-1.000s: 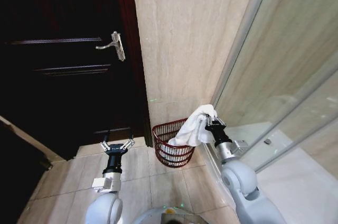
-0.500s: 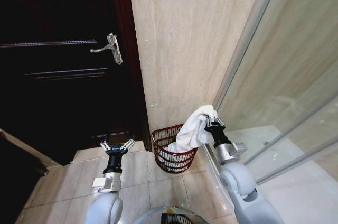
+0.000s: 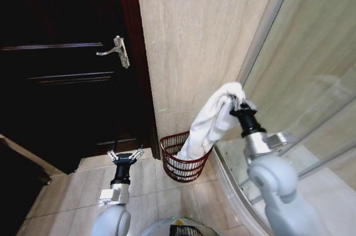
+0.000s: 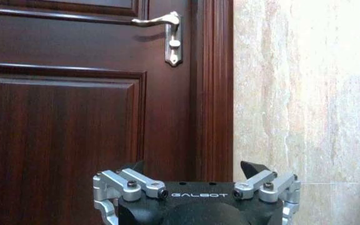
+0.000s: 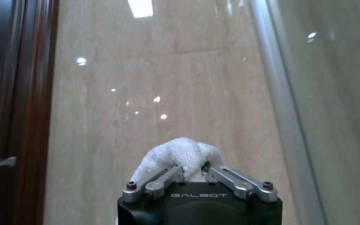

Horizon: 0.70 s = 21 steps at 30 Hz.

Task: Discard the used towel into the hamper.

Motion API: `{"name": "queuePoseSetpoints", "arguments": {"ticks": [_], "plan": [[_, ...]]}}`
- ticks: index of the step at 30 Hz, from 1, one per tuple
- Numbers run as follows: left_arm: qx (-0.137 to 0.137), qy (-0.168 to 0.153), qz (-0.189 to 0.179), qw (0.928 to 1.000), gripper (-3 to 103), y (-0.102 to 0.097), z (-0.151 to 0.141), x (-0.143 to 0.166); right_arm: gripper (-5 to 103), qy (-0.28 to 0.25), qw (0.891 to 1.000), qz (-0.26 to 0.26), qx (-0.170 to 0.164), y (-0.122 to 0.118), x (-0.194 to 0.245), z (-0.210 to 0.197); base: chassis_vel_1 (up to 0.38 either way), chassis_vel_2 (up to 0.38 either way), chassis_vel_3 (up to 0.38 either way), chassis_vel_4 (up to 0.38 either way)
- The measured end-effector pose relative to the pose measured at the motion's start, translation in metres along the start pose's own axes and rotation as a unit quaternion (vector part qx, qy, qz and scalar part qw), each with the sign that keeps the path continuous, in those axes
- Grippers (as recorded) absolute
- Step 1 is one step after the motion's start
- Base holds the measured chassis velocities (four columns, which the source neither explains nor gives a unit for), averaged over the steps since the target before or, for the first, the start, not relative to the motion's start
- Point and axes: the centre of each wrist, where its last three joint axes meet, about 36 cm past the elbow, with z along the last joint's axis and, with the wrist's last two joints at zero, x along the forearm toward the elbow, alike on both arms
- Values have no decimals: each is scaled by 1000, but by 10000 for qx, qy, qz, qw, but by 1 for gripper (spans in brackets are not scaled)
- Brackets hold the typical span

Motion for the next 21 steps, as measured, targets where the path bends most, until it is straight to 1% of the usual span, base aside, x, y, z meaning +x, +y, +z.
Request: {"name": "queuePoseSetpoints", "arguments": {"ticks": [3, 5, 6, 7, 9, 11, 15, 18, 19, 21], "plan": [[-3, 4, -3, 10000, 100, 0, 0, 0, 5, 121, 9999, -46, -30, -1, -1, 7, 0, 0, 0, 0], [-22, -10, -24, 10000, 100, 2, 0, 0, 5, 371, 9993, -108, -11, -10, -6, 24, 0, 0, 0, 0], [-36, -28, -36, 10000, 100, 4, -1, -1, 5, 471, 9987, -175, 56, -17, -11, 33, 0, 0, 0, 0], [-36, -28, -36, 10000, 100, 4, -1, -1, 5, 471, 9987, -175, 56, -17, -11, 33, 0, 0, 0, 0], [-81, -74, -65, 9999, 100, 8, -3, -2, 5, 573, 9975, -279, 296, -33, -28, 52, 0, 0, 0, 0], [-114, -102, -90, 9998, 100, 12, -5, -3, 5, 578, 9967, -312, 471, -41, -42, 57, 0, 0, 0, 0], [-155, -114, -117, 9997, 100, 15, -6, -3, 5, 507, 9963, -343, 600, -41, -57, 51, 0, 0, 0, 0], [-194, -80, -152, 9997, 100, 17, -4, -2, 5, 272, 9965, -424, 668, -38, -75, 19, 0, 0, 0, 0], [-194, -80, -152, 9997, 100, 17, -4, -2, 5, 272, 9965, -424, 668, -38, -75, 19, 0, 0, 0, 0], [-188, -55, -172, 9997, 100, 16, -2, -1, 5, 182, 9965, -531, 622, -38, -79, 1, 0, 0, 0, 0]]}}
